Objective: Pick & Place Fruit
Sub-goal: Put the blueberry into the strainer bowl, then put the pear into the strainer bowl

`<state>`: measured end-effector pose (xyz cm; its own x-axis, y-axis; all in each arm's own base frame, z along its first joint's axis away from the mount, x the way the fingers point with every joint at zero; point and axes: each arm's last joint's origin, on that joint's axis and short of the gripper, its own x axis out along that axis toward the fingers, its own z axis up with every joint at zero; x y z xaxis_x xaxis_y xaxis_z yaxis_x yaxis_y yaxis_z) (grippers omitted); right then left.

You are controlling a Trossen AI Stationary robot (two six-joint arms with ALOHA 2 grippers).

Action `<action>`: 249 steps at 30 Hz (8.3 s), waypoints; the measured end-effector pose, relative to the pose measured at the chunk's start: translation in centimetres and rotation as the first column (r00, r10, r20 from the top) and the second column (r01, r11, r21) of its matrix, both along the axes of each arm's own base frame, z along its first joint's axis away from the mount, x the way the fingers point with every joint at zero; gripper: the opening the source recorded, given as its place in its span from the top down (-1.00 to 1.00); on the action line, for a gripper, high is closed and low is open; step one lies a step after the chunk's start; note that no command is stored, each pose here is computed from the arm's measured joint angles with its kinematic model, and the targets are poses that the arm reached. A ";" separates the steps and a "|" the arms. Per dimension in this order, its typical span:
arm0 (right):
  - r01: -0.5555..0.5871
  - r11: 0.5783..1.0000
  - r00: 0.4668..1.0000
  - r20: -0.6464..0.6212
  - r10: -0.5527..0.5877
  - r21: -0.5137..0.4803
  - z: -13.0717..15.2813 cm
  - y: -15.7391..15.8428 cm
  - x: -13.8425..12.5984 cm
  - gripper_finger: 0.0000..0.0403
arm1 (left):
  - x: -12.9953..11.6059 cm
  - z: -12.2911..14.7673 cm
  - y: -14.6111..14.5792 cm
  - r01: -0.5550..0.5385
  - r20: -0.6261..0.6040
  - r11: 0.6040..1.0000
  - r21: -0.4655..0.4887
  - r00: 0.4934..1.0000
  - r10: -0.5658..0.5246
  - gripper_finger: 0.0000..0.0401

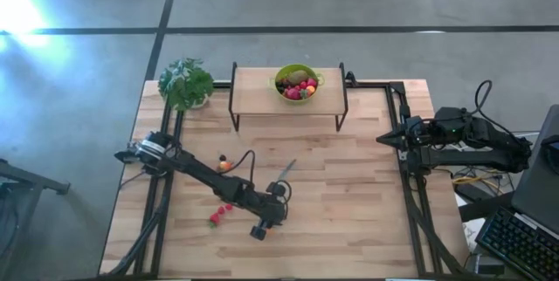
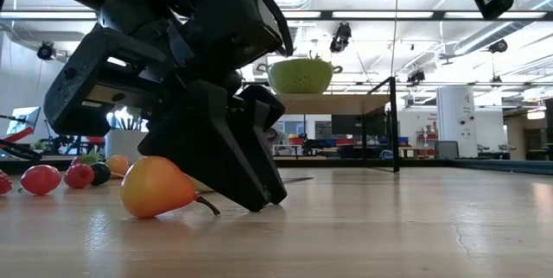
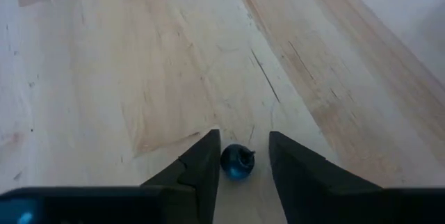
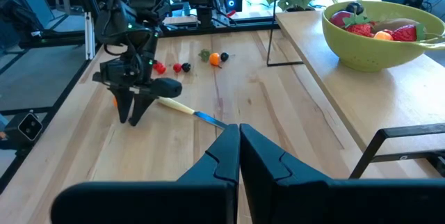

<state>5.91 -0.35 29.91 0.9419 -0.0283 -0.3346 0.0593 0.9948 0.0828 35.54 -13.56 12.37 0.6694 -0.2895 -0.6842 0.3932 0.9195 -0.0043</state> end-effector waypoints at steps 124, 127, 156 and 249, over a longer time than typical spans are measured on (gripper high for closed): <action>0.000 1.000 1.000 0.000 0.000 0.000 0.0 0.0 0.0 0.96 | -2.4 16.9 28.5 -0.794 0.420 0.584 -0.169 0.478 0.771 0.35; 0.000 1.000 1.000 0.000 0.000 0.000 0.0 0.0 0.0 0.96 | -2.4 16.9 28.5 -0.794 0.421 0.585 -0.168 0.479 0.771 0.27; 0.000 1.000 1.000 0.000 0.000 0.000 0.0 0.0 0.0 0.96 | -7.5 22.3 8.7 -0.188 0.379 0.979 0.083 0.914 0.143 0.21; 0.000 1.000 1.000 0.001 0.000 0.000 0.0 0.0 0.0 0.96 | -2.2 2.5 -4.0 -0.120 -0.292 0.992 0.026 0.949 0.122 0.18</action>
